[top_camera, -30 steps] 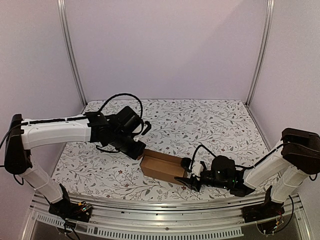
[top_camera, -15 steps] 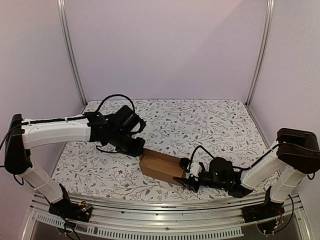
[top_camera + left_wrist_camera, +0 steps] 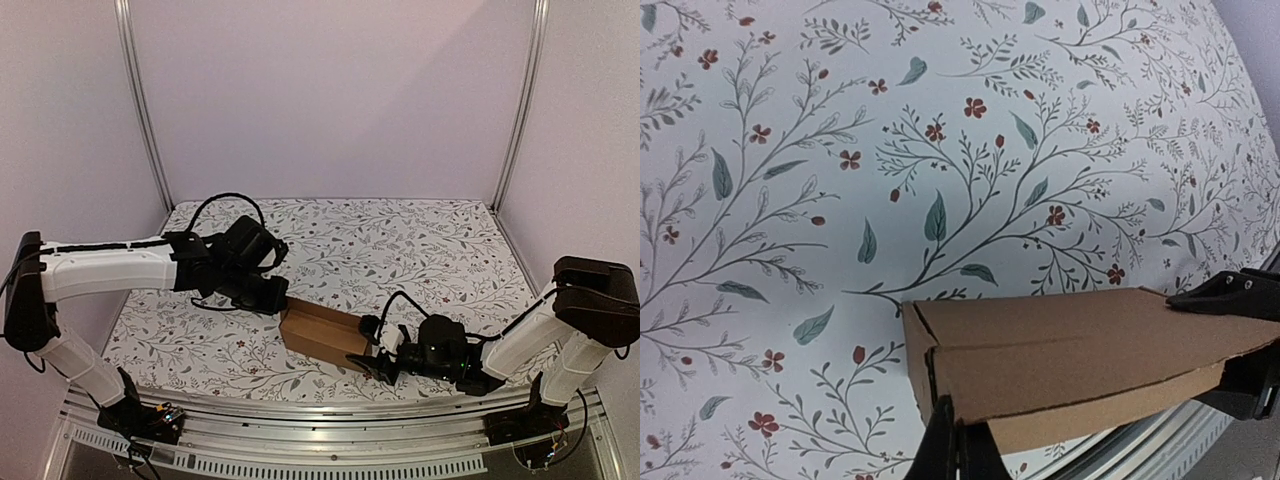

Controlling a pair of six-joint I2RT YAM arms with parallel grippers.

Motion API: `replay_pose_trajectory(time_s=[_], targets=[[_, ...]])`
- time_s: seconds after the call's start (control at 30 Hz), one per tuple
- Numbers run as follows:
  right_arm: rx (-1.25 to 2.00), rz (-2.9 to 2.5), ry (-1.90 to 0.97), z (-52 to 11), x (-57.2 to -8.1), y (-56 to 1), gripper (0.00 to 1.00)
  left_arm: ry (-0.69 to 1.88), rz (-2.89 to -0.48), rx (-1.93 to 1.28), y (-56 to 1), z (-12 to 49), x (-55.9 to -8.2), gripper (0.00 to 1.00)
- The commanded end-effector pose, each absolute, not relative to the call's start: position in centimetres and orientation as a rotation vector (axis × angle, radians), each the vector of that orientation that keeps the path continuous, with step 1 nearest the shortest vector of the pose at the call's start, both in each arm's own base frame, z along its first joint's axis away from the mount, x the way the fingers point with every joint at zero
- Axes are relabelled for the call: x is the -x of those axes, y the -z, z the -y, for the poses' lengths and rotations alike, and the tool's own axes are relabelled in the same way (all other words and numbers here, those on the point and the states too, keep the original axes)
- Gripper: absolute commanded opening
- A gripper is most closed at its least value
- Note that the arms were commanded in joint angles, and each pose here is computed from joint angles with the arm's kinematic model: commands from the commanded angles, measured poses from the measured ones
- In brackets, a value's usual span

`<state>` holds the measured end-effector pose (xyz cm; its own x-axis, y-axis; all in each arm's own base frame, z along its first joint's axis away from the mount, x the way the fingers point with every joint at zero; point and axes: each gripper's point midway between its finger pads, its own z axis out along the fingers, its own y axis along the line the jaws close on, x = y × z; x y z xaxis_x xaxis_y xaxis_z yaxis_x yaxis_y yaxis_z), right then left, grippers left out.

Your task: Fold the paper box

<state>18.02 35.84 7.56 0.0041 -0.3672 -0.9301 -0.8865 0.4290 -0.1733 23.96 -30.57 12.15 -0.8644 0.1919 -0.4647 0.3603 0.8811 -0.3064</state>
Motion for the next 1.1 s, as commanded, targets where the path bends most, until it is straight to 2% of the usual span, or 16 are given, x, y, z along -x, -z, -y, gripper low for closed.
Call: replay_pose_trajectory(time_s=[0.0,0.67,1.07], targets=[[1.180,-1.635,-0.515,-35.2,-18.2,-5.6,0.30,0.618,-2.683,-0.517,-9.8,31.6,-20.9,0.00],[1.141,-1.652,-0.507,-35.2,-18.6,-5.9,0.31,0.415,-2.708,-0.575,-6.2,31.6,-18.0,0.00],[1.105,-1.669,-0.527,-35.2,-18.8,-6.1,0.33,0.398,-2.674,-0.572,-6.0,32.8,-17.7,0.00]])
